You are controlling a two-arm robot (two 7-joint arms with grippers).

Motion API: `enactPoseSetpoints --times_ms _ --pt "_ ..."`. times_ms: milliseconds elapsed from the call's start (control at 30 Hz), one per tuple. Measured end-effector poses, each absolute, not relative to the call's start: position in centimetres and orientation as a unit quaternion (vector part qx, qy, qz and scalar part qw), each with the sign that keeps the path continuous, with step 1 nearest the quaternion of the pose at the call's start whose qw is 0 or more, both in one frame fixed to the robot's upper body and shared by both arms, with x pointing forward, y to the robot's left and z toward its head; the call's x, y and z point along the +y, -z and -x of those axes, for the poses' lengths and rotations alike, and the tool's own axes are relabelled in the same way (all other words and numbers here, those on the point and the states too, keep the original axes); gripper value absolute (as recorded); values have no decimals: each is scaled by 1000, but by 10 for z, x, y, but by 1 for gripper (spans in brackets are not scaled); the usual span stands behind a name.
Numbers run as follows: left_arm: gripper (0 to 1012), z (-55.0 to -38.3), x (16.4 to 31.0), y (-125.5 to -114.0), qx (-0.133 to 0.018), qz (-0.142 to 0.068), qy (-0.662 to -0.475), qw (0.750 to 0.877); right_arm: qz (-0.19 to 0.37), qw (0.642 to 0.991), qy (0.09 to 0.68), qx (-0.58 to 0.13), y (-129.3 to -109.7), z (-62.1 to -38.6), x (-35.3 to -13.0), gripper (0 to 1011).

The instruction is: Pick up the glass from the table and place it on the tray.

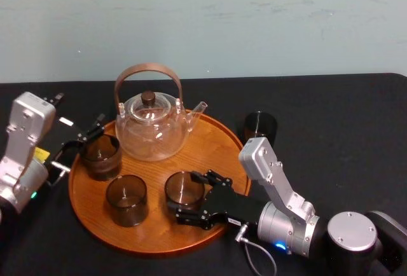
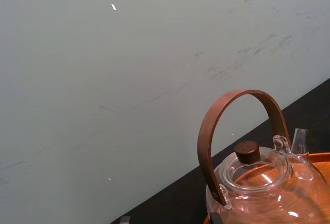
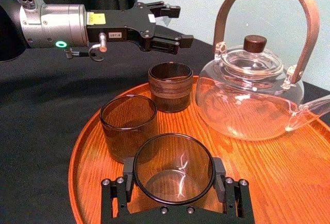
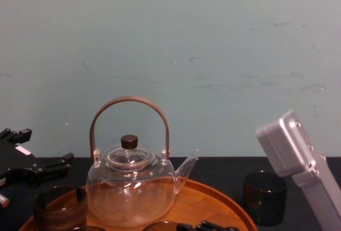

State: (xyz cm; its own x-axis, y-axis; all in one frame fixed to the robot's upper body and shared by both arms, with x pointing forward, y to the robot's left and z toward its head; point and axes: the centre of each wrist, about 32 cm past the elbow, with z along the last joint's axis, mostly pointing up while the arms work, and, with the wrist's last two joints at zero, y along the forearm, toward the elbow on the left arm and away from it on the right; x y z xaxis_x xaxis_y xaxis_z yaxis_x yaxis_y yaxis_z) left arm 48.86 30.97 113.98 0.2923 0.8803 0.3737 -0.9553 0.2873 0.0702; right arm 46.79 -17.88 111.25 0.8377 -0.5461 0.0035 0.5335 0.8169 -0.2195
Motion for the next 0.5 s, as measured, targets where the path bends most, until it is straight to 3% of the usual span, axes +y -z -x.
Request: enactPoseSetpoints --times_ms 500 --pt "1002 -489 310 -1140 -132 -142 -580 791 106 952 285 30 -1112 -468 -180 918"
